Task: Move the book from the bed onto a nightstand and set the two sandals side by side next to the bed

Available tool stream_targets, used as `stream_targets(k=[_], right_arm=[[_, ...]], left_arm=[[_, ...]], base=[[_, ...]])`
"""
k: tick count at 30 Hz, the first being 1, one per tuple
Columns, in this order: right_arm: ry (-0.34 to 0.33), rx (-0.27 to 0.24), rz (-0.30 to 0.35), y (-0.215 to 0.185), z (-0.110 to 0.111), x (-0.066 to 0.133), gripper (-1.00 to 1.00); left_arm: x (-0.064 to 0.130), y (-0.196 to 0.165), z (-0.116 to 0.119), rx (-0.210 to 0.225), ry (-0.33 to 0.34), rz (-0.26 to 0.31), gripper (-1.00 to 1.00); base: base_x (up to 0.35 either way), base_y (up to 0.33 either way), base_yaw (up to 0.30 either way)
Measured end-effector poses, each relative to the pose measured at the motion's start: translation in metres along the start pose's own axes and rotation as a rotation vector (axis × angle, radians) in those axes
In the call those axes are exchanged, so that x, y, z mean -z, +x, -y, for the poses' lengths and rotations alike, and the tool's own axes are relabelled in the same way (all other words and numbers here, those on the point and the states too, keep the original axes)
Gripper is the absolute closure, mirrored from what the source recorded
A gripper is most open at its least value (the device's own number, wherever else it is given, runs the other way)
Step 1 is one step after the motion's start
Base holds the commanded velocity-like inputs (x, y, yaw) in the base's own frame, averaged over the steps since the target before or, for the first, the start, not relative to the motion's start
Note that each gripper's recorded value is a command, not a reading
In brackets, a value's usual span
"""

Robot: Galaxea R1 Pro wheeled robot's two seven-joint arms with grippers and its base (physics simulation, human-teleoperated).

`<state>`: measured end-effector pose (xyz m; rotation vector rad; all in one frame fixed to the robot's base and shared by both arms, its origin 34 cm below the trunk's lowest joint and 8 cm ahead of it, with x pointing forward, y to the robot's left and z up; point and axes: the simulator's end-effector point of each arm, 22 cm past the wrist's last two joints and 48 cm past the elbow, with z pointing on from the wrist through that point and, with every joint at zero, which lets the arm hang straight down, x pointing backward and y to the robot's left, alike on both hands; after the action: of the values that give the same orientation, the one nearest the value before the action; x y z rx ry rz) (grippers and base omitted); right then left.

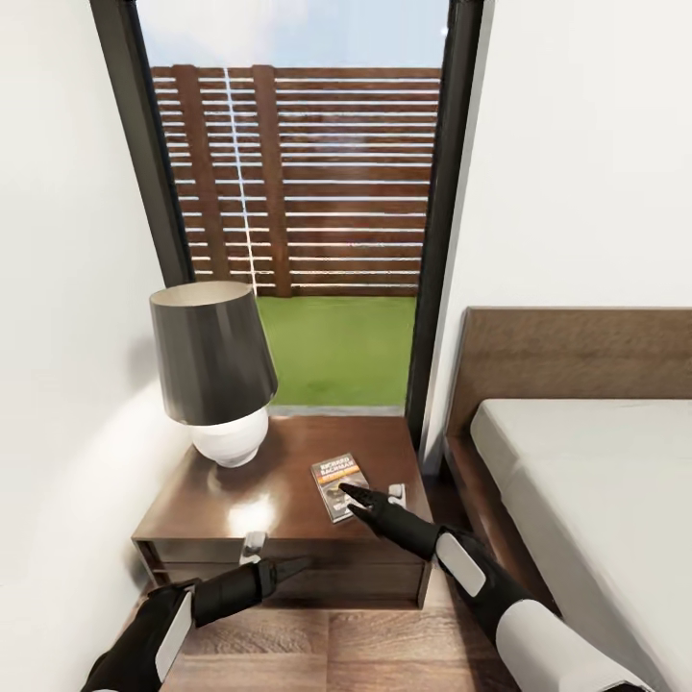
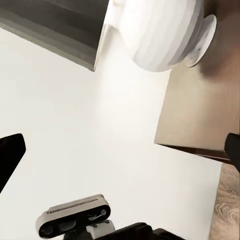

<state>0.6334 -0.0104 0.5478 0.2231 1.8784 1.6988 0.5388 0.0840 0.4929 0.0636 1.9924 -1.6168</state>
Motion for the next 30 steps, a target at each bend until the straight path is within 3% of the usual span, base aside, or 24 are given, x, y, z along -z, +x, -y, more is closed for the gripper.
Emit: stream_targets(k=[5,11,16,18,24,25,27,30], right_arm=[[-0.002,0.047,-0.103,0.030,-0.016,-0.017,-1.00],[-0.001,0.104,-0.127,0.027,-0.031,-0.022,-1.00],[-0.037,0.149,-0.129,0.017,-0.059,-0.029,-1.00],[-0.061,0.173,-0.126,0.011,-0.075,-0.033,-1.00],[-0.053,0.178,-0.121,0.000,-0.083,-0.028,-1.00],[-0.038,0.183,-0.117,-0.007,-0.078,-0.021,-1.00],[0.043,0.216,-0.093,-0.038,-0.052,0.017,-1.00],[0.118,0.280,-0.049,-0.076,-0.033,0.057,-1.00]], left_arm=[[0.003,0.000,-0.011,-0.005,-0.063,0.004,-1.00],[0.009,-0.006,-0.032,-0.048,-0.177,0.025,-1.00],[0.020,-0.010,-0.038,-0.073,-0.217,0.035,-1.00],[0.033,-0.007,-0.049,-0.087,-0.249,0.039,-1.00],[0.055,-0.005,-0.059,-0.101,-0.294,0.041,-1.00],[0.058,-0.004,-0.061,-0.098,-0.301,0.040,-1.00],[0.066,0.001,-0.065,-0.100,-0.319,0.039,-1.00],[0.070,0.002,-0.067,-0.115,-0.340,0.046,-1.00]], base=[[0.000,0.000,0.000],[0.000,0.000,0.000],[0.000,0.000,0.000],[0.000,0.000,0.000],[0.000,0.000,0.000],[0.000,0.000,0.000],[0.000,0.000,0.000],[0.000,0.000,0.000]])
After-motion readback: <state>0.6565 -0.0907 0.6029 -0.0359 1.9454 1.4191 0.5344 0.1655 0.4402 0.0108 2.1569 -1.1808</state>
